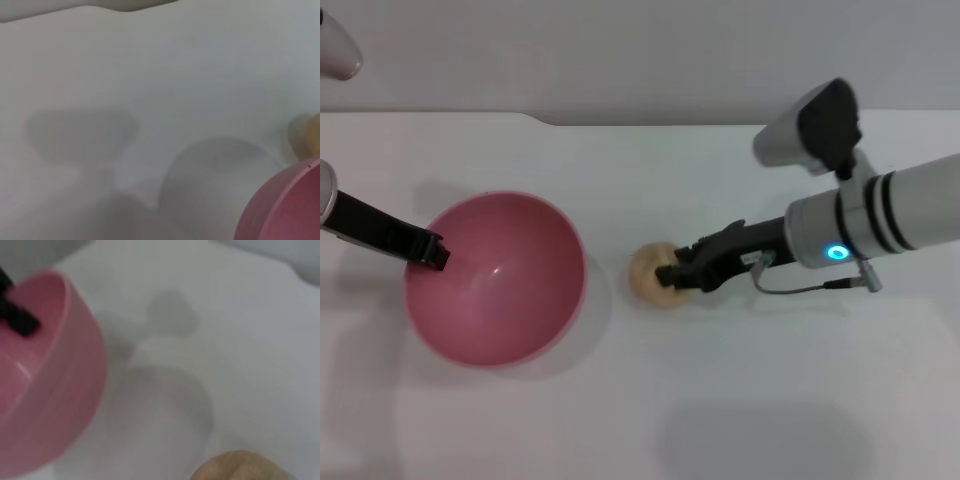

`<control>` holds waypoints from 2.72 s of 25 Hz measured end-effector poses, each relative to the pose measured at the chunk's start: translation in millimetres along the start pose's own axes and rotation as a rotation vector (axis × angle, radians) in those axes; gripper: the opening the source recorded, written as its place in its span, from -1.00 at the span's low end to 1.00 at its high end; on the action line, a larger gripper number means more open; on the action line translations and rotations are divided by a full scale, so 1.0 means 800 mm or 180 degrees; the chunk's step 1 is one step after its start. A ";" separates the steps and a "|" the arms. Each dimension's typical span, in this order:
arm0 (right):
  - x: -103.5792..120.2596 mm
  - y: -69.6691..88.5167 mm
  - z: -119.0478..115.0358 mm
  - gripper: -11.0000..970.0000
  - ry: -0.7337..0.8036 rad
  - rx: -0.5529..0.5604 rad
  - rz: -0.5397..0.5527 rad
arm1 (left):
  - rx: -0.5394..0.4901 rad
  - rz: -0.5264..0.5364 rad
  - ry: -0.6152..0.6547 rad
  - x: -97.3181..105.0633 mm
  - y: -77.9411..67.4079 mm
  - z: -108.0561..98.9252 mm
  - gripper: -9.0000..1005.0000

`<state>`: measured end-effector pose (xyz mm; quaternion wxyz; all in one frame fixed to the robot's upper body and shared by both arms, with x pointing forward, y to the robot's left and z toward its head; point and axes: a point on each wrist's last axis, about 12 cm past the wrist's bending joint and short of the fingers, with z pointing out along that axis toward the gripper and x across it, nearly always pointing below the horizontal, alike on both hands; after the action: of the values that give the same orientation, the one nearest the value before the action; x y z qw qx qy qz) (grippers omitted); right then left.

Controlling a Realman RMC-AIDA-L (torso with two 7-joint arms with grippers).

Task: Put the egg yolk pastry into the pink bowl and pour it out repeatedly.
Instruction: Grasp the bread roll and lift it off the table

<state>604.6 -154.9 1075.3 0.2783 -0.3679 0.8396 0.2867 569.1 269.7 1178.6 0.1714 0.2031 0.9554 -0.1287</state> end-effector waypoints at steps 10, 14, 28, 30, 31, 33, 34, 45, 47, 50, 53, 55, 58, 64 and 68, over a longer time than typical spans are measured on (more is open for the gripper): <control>-0.003 -0.037 -0.107 -0.39 -0.0619 0.0038 0.0139 | 0.0118 0.0156 0.0136 -0.031 -0.018 0.031 -0.99; -0.014 -0.041 -0.172 -0.47 -0.0583 0.0289 -0.0274 | 0.0165 0.0367 0.0234 -0.057 -0.044 0.052 -0.98; -0.075 0.034 -0.145 -0.88 -0.0009 -0.0144 -0.1215 | 0.0124 0.0667 0.0358 -0.090 -0.104 0.078 -0.98; -0.073 0.029 -0.134 -0.92 0.0062 -0.0014 -0.1140 | 0.0123 0.0624 0.0352 -0.089 -0.102 0.078 -0.98; -0.070 0.025 -0.131 -0.94 0.0086 0.0030 -0.1090 | 0.0123 0.0567 0.0340 -0.088 -0.098 0.077 -0.98; -0.065 0.020 -0.129 -0.98 0.0117 0.0050 -0.0991 | 0.0120 0.0483 0.0321 -0.086 -0.090 0.075 -0.98; -0.062 0.018 -0.129 -0.97 0.0142 0.0060 -0.0924 | 0.0115 0.0450 0.0321 -0.084 -0.086 0.074 -0.98; -0.033 0.003 -0.121 -0.48 0.0479 0.0190 -0.0138 | 0.0087 0.0430 0.0326 -0.079 -0.076 0.073 -0.99; -0.030 0.002 -0.120 -0.27 0.0502 0.0179 -0.0086 | 0.0082 0.0440 0.0334 -0.078 -0.076 0.074 -0.99; -0.023 -0.001 -0.117 -0.16 0.0569 0.0181 -0.0020 | 0.0070 0.0453 0.0352 -0.077 -0.076 0.074 -0.99; -0.014 -0.005 -0.114 -0.16 0.0665 0.0198 0.0048 | 0.0055 0.0454 0.0369 -0.076 -0.075 0.074 -0.99; -0.009 -0.007 -0.113 -0.16 0.0714 0.0215 0.0108 | 0.0048 0.0453 0.0371 -0.076 -0.074 0.074 -0.99; 0.001 -0.012 -0.111 -0.16 0.0822 0.0290 0.0197 | 0.0044 0.0461 0.0376 -0.076 -0.074 0.074 -0.99; 0.008 -0.015 -0.101 -0.16 0.0851 0.0296 0.0257 | 0.0040 0.0474 0.0379 -0.076 -0.075 0.074 -0.98; 0.013 -0.020 -0.086 -0.16 0.0838 0.0342 0.0289 | 0.0043 0.0477 0.0383 -0.076 -0.075 0.075 -0.98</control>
<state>593.2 -215.8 1111.0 0.1718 -0.3485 0.8988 0.2029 611.6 176.8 1158.0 0.1214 0.2826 0.9452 -0.1095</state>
